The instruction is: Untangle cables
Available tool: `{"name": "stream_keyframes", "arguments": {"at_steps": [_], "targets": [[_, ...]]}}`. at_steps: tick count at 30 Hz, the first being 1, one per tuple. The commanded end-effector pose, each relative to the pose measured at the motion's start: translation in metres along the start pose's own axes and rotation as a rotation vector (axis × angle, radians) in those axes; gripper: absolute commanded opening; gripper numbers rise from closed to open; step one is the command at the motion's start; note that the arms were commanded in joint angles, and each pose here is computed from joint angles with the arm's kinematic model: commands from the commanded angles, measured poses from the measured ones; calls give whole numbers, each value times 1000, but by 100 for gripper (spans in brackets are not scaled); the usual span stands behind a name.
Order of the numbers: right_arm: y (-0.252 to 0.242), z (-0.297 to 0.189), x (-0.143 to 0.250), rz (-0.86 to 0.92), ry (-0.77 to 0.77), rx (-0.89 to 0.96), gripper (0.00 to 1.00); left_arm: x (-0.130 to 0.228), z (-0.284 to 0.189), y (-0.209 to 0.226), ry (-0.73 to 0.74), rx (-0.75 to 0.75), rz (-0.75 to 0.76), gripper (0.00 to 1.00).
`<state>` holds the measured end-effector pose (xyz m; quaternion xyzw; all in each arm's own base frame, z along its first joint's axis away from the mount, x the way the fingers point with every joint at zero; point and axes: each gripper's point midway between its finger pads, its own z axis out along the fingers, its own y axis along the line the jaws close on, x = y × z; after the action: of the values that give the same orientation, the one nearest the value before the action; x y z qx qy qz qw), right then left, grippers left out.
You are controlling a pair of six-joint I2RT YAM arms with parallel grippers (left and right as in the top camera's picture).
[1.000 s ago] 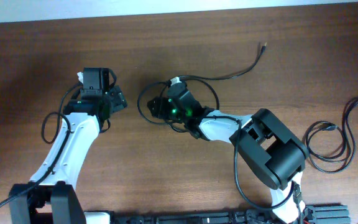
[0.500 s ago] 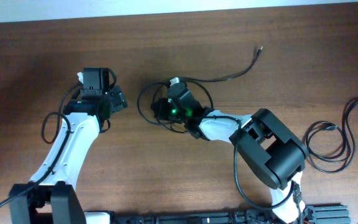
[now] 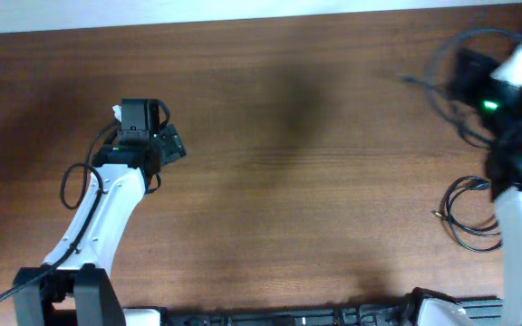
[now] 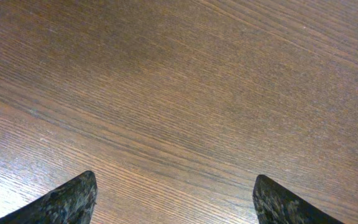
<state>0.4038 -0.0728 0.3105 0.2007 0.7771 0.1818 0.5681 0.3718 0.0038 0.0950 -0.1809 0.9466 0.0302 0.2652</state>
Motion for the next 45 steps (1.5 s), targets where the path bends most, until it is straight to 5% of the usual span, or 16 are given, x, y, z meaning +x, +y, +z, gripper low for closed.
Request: {"name": "stream_keyframes", "arguments": {"at_steps": [1,4,7,14,18,21,25,27,30,34,40,45], "targets": [[-90,-28,-15,85,-27,227,4,-7,-8,2,-26,-2,-18,81],[-151,-41,0,197,24,368,4,-6,-8,2,-22,0,-17,81],[-150,-30,23,258,121,299,58,-6,-8,1,-24,2,-16,82],[-110,-27,102,191,447,217,89,-9,-8,-1,-33,11,-18,82],[-50,-16,138,3,589,14,91,-28,-15,-45,-95,232,-9,99],[-16,-9,174,-219,689,7,95,-30,-29,-90,-182,347,267,99],[-37,-31,205,-436,825,277,99,8,-17,-56,-39,163,402,99],[-38,-42,215,-428,880,298,99,24,-14,-24,54,37,308,99],[-37,-55,217,-403,907,310,99,45,-16,-11,164,46,245,99],[-25,-80,200,-417,759,264,99,35,-42,-9,84,69,258,99],[-4,-142,166,-462,320,147,98,27,-129,1,-416,280,180,99],[2,-159,157,-466,246,122,99,24,-181,12,-614,343,142,99]]}}
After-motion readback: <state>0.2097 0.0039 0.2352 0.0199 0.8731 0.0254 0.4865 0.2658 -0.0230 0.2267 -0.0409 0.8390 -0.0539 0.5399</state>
